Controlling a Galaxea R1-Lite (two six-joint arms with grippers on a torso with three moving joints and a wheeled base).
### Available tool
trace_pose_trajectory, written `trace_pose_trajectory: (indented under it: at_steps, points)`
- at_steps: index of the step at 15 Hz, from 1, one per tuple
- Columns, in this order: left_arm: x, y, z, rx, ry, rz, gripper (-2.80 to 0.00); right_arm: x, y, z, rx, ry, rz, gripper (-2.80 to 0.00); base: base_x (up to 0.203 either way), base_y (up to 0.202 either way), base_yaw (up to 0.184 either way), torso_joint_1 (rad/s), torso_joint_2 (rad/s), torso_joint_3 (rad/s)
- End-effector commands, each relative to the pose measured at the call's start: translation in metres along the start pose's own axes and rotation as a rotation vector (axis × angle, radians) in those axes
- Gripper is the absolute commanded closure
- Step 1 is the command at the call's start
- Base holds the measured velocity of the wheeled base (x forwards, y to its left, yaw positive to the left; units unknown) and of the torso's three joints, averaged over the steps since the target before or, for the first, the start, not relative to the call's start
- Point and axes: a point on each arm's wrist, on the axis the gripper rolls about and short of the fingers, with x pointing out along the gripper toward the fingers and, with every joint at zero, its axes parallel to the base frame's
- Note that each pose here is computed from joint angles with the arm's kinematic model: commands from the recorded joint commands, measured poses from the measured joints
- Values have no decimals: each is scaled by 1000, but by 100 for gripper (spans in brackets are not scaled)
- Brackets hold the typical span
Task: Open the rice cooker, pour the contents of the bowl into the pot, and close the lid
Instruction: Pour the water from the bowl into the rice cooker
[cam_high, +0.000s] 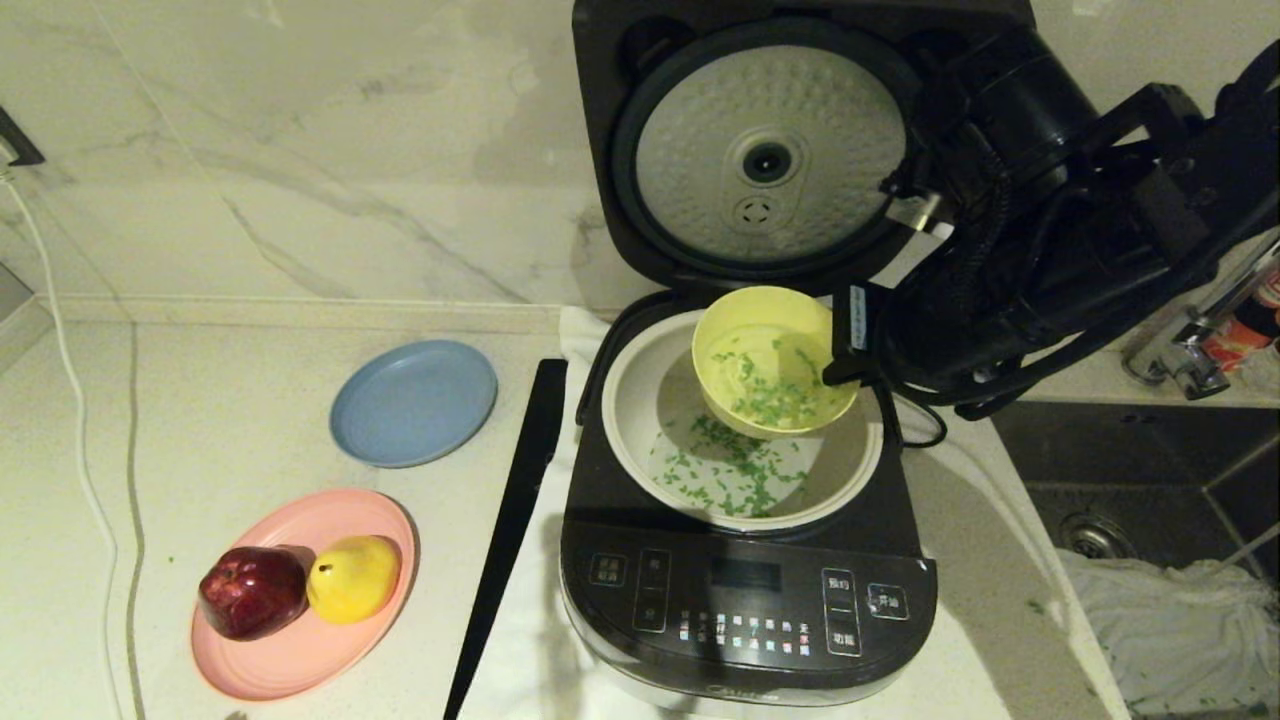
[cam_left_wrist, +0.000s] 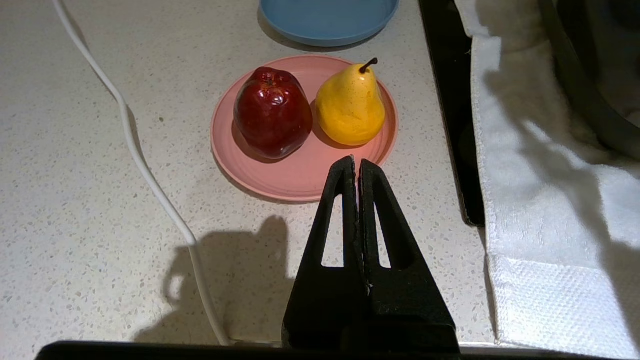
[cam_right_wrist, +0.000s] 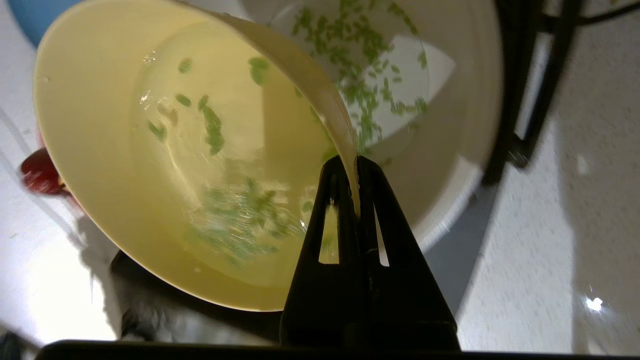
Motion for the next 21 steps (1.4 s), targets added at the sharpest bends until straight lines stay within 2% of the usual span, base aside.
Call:
trace_pose_trajectory:
  at_steps: [1, 6, 15, 17, 21]
  points:
    - [0, 0, 0, 1, 1, 0, 0, 27, 4, -4, 1, 20, -47, 0, 0, 0, 0, 0, 0, 0]
    - [0, 0, 0, 1, 1, 0, 0, 51, 8, -2, 36, -24, -71, 0, 0, 0, 0, 0, 0, 0]
    - [0, 0, 0, 1, 1, 0, 0, 58, 12, 8, 49, -302, -210, 0, 0, 0, 0, 0, 0, 0]
    - [0, 0, 0, 1, 1, 0, 0, 67, 14, 4, 19, -365, -223, 0, 0, 0, 0, 0, 0, 0]
    - [0, 0, 0, 1, 1, 0, 0, 80, 19, -9, -64, -560, -200, 0, 0, 0, 0, 0, 0, 0]
